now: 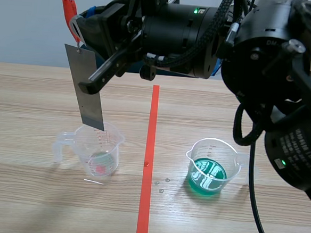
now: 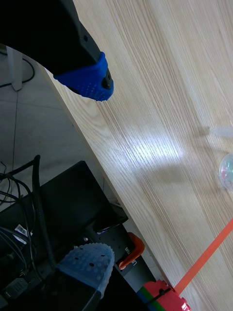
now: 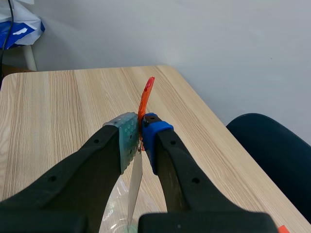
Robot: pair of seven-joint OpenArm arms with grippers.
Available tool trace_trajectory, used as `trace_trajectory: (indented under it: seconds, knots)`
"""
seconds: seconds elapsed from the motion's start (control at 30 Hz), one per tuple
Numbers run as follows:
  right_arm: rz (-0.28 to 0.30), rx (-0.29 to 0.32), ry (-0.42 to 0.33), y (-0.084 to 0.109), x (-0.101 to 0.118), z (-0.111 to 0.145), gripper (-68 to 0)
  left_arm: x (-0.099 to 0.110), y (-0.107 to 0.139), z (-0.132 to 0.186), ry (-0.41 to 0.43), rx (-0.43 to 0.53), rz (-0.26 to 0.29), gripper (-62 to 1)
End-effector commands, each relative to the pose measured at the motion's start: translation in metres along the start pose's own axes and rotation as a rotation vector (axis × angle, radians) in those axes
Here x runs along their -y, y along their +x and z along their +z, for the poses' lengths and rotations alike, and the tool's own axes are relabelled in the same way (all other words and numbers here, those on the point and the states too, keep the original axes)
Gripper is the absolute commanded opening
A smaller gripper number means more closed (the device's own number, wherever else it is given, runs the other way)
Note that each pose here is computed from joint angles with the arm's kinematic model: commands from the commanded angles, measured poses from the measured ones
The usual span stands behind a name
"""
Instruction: Do the redox reaction experiment
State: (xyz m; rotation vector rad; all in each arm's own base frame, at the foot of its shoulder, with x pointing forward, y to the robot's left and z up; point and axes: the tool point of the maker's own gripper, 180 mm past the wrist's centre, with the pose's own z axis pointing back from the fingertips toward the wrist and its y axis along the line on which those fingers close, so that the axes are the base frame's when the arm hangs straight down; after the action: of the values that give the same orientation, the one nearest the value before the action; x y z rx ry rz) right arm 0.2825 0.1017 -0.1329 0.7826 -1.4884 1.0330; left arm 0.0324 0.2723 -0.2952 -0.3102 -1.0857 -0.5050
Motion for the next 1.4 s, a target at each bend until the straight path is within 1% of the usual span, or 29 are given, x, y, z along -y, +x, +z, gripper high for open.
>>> trace_trajectory:
  seconds: [0.0, 0.9, 1.03, 1.17, 1.27, 1.37]
  knots:
    - [0.006, 0.033, -0.001, 0.01, 0.003, -0.001, -65.6, 0.002, 0.006, -0.002, 0.001, 0.029, 0.006, 1.4]
    - [0.004, 0.033, -0.002, 0.009, 0.003, -0.001, -65.6, 0.002, 0.006, -0.002, 0.001, 0.029, 0.006, 1.4]
    - [-0.013, 0.024, -0.004, 0.002, 0.005, -0.002, -65.6, 0.002, 0.006, -0.002, 0.001, 0.029, 0.006, 1.4]
    - [-0.038, 0.036, -0.011, -0.005, 0.008, -0.002, -65.6, 0.002, 0.006, -0.002, 0.001, 0.029, 0.006, 1.4]
    - [-0.037, 0.041, -0.021, -0.01, 0.011, -0.003, -65.6, 0.002, 0.006, -0.002, 0.001, 0.03, 0.006, 1.4]
    - [-0.029, 0.04, -0.016, -0.017, 0.009, -0.005, -65.6, 0.002, 0.006, -0.002, 0.001, 0.03, 0.006, 1.4]
